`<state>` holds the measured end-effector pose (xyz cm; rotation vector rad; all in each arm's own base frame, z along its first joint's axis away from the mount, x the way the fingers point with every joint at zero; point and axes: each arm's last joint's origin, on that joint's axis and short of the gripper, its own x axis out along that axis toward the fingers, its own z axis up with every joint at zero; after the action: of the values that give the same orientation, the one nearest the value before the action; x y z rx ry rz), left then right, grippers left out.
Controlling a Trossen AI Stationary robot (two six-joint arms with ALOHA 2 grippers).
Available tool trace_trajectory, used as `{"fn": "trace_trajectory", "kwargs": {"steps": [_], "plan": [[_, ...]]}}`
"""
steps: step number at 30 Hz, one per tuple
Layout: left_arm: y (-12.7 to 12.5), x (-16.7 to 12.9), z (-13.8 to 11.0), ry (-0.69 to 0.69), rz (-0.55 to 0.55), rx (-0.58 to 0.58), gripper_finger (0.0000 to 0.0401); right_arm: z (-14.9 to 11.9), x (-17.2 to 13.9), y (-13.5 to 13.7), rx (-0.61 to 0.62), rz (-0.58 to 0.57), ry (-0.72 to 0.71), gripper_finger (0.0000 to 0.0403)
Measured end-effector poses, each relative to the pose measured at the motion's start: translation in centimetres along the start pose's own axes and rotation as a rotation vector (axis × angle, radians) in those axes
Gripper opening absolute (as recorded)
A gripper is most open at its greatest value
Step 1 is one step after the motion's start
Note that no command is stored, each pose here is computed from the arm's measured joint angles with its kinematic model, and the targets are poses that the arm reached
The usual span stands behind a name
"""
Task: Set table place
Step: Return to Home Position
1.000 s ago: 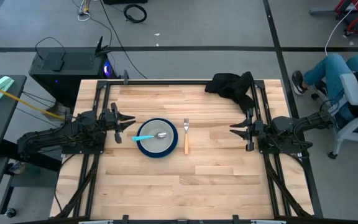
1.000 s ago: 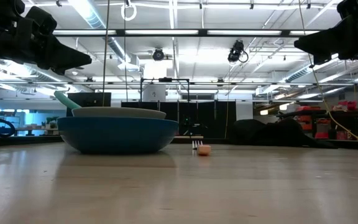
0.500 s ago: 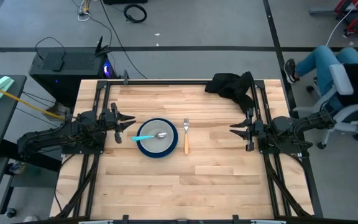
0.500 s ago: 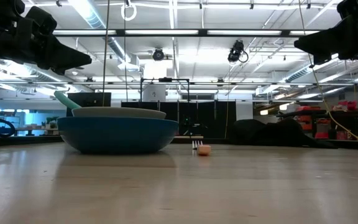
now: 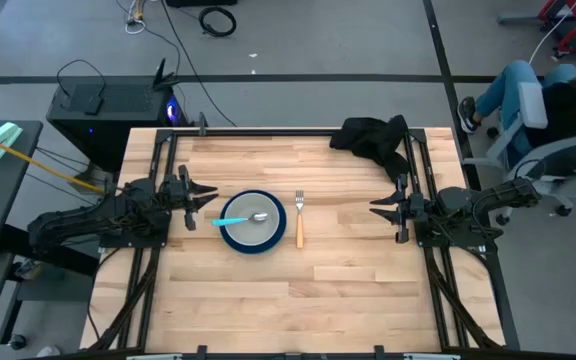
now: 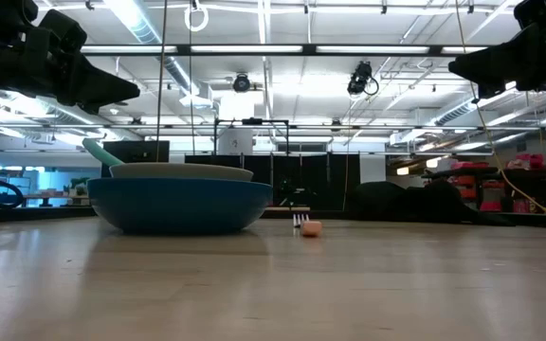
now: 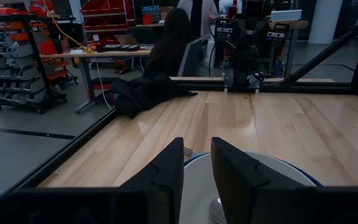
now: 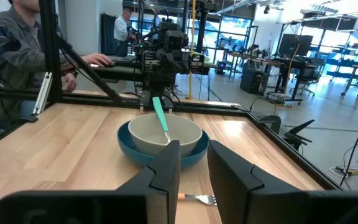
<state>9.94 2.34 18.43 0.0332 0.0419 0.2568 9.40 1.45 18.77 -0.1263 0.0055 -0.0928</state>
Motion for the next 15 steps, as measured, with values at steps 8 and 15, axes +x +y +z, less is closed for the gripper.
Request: {"fn": "trace_trajectory", "kwargs": {"steps": [8, 15], "plan": [[0.0, 0.0, 0.0, 0.0, 0.0, 0.0, 0.0083, 0.0, 0.0, 0.0, 0.0, 0.0, 0.0, 0.0089], [0.0, 0.0, 0.0, 0.0, 0.0, 0.0, 0.0091, 0.0, 0.0, 0.0, 0.0, 0.0, 0.0, 0.0089]]}}
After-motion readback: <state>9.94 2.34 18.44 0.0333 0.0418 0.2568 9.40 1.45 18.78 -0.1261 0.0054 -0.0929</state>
